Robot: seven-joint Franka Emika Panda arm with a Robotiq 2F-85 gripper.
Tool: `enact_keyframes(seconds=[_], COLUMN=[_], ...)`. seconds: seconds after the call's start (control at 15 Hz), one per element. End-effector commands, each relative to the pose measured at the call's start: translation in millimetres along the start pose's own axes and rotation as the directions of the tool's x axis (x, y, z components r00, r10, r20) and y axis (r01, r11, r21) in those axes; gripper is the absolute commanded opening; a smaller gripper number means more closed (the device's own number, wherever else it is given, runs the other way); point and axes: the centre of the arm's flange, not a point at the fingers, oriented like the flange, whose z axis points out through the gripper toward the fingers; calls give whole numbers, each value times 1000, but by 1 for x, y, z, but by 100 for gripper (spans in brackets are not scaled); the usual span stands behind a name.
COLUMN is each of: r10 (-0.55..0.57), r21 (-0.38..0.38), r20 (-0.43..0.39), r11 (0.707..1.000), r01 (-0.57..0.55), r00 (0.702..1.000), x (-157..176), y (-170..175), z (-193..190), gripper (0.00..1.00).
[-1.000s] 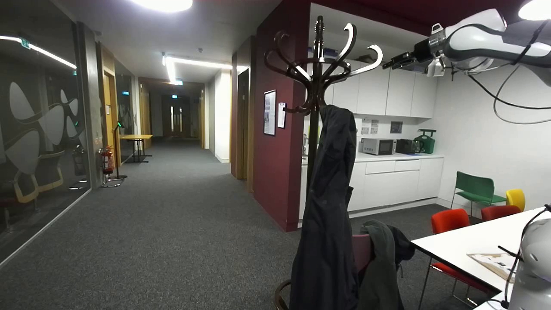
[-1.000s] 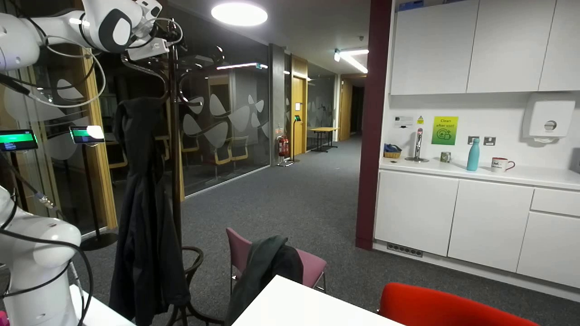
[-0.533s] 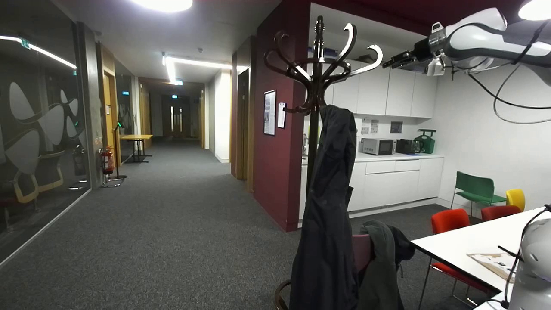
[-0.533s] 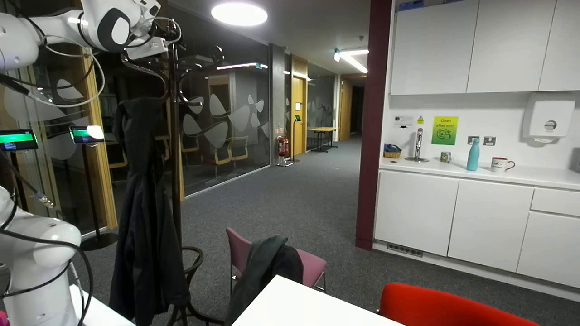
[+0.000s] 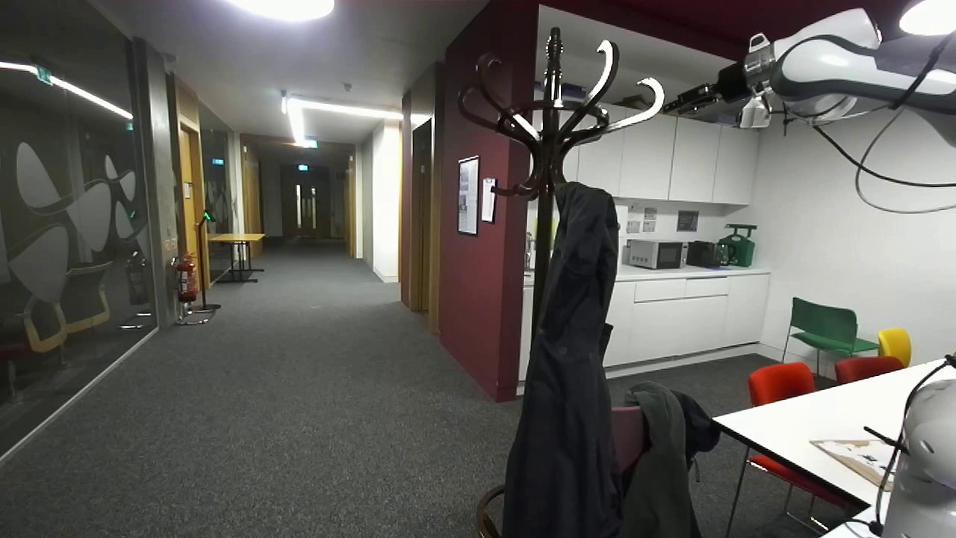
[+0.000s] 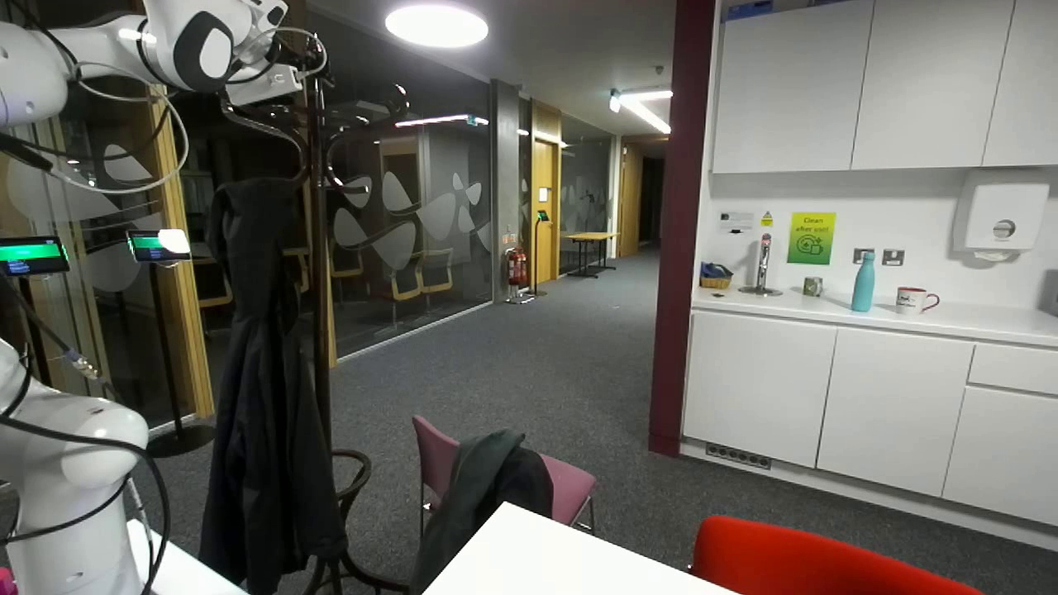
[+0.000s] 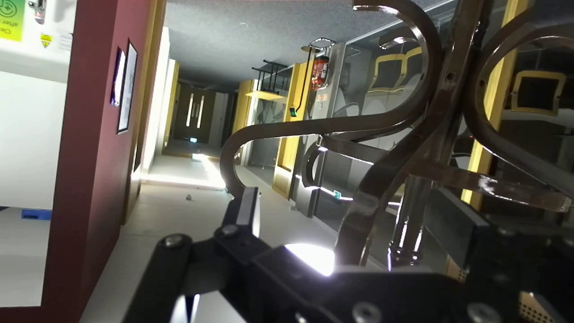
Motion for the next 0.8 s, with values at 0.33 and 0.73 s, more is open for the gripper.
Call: enact_keyframes(seconds=[0.33, 0.73], r10=[-9, -2], r21=[12, 19], r20=[-27, -17], r11=[1000, 1000], r01=[9, 2], r00=[1000, 1000], x=[32, 36], y=[11, 16], z=[9, 26], gripper=[100, 100])
